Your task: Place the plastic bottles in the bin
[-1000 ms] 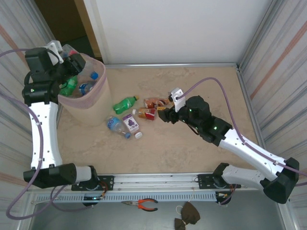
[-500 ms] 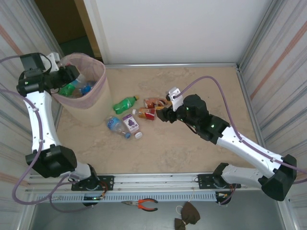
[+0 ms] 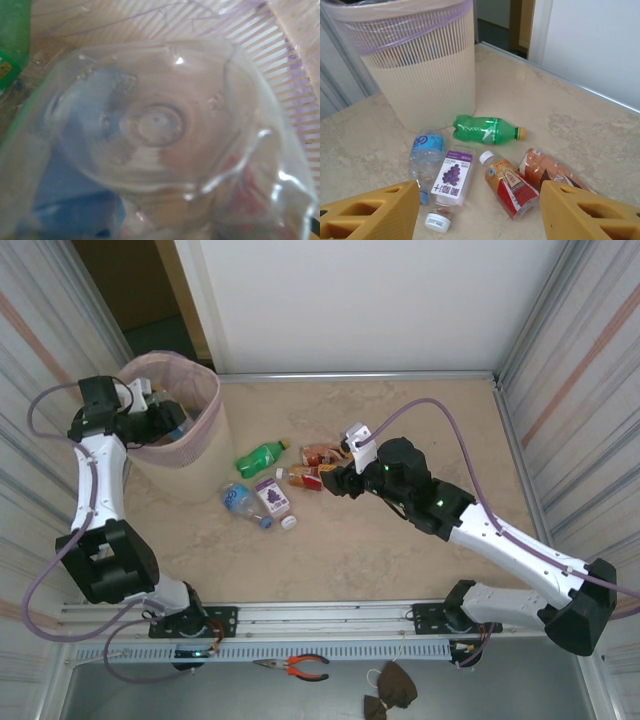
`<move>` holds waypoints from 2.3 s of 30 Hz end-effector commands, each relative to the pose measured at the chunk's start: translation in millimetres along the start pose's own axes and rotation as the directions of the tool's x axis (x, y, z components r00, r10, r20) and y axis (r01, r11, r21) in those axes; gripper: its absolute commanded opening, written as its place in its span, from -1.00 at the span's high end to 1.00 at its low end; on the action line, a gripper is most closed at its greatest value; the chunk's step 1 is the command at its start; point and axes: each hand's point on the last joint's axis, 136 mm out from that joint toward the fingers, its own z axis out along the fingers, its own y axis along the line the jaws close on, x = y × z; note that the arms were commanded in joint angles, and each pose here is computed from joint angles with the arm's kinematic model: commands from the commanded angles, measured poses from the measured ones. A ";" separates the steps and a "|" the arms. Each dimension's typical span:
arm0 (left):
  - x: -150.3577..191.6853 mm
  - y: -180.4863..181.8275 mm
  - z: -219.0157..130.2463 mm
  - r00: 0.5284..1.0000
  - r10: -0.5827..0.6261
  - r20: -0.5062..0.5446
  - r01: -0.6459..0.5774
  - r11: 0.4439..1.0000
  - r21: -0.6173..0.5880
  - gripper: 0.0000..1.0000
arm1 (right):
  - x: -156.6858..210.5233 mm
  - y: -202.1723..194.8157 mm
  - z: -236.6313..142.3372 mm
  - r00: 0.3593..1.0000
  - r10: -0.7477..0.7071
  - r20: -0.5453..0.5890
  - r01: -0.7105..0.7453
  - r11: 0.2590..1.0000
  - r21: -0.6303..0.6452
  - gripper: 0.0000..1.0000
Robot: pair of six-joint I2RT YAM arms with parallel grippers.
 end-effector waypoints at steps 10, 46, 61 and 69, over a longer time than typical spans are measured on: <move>49.3 -3.3 49.1 0.996 0.020 -0.082 -0.022 1.000 -0.021 0.07 | -9.7 5.6 -0.6 1.000 0.001 0.007 -0.001 1.000 -0.014 -0.28; -22.4 -54.5 -54.1 0.966 0.194 0.169 -0.176 0.978 -0.116 -0.64 | -23.4 9.2 -13.3 0.999 -0.009 0.032 0.010 1.000 -0.018 -0.29; -23.5 -56.2 -1.4 0.986 0.154 0.070 -0.158 0.986 0.044 0.28 | -25.7 14.3 -13.0 0.999 -0.011 0.035 0.013 0.999 -0.032 -0.29; -5.6 -8.8 44.6 0.997 0.074 -0.033 -0.075 0.997 -0.013 0.35 | -22.6 13.2 -11.2 1.000 -0.011 0.024 0.012 1.000 -0.020 -0.28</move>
